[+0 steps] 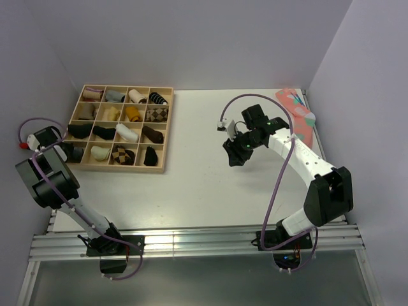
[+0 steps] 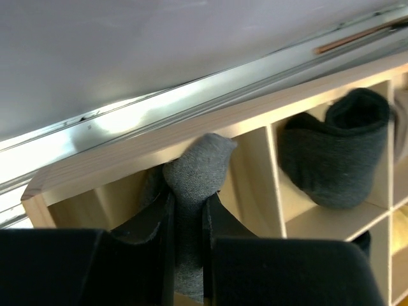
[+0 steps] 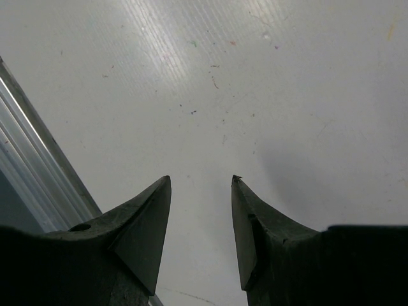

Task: Roll the socks
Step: Place the sock in the storage box.

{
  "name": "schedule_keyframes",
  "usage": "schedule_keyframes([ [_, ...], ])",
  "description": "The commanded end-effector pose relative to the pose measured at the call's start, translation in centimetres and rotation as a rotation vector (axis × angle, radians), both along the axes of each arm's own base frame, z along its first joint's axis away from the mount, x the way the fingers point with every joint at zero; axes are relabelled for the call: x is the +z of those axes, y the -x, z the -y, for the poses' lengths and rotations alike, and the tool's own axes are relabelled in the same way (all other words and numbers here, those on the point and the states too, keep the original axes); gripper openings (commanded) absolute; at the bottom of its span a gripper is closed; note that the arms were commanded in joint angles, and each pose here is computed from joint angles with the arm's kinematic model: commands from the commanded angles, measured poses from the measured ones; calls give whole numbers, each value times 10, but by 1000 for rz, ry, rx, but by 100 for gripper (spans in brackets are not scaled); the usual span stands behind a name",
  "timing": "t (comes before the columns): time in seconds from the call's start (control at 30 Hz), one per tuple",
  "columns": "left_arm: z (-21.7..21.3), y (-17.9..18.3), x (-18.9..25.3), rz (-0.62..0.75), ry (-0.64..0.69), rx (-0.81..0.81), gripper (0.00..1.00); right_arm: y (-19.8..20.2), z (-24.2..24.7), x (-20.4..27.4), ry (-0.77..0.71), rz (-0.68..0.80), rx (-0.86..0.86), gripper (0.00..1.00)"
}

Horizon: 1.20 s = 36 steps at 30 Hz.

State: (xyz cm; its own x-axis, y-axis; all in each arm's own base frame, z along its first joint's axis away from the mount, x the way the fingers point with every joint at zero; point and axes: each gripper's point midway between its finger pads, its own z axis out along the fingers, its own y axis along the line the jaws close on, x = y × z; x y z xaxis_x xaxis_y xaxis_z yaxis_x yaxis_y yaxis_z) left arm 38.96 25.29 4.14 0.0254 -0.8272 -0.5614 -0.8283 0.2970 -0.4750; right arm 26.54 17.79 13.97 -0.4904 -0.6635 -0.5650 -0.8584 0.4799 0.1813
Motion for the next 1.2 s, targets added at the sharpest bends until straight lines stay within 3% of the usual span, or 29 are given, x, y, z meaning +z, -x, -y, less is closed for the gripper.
schedule_keyframes([
  [0.0,-7,45,-45,-215,105,113,0,8,-1,11,-15,39,23,50],
  [0.63,8,102,-71,-505,172,308,0,19,7,-1,5,33,33,50],
  [0.83,8,111,-67,-529,174,360,1,20,10,-1,16,43,25,50],
  [1.17,6,101,-43,-460,153,337,25,21,12,-2,23,38,20,50],
])
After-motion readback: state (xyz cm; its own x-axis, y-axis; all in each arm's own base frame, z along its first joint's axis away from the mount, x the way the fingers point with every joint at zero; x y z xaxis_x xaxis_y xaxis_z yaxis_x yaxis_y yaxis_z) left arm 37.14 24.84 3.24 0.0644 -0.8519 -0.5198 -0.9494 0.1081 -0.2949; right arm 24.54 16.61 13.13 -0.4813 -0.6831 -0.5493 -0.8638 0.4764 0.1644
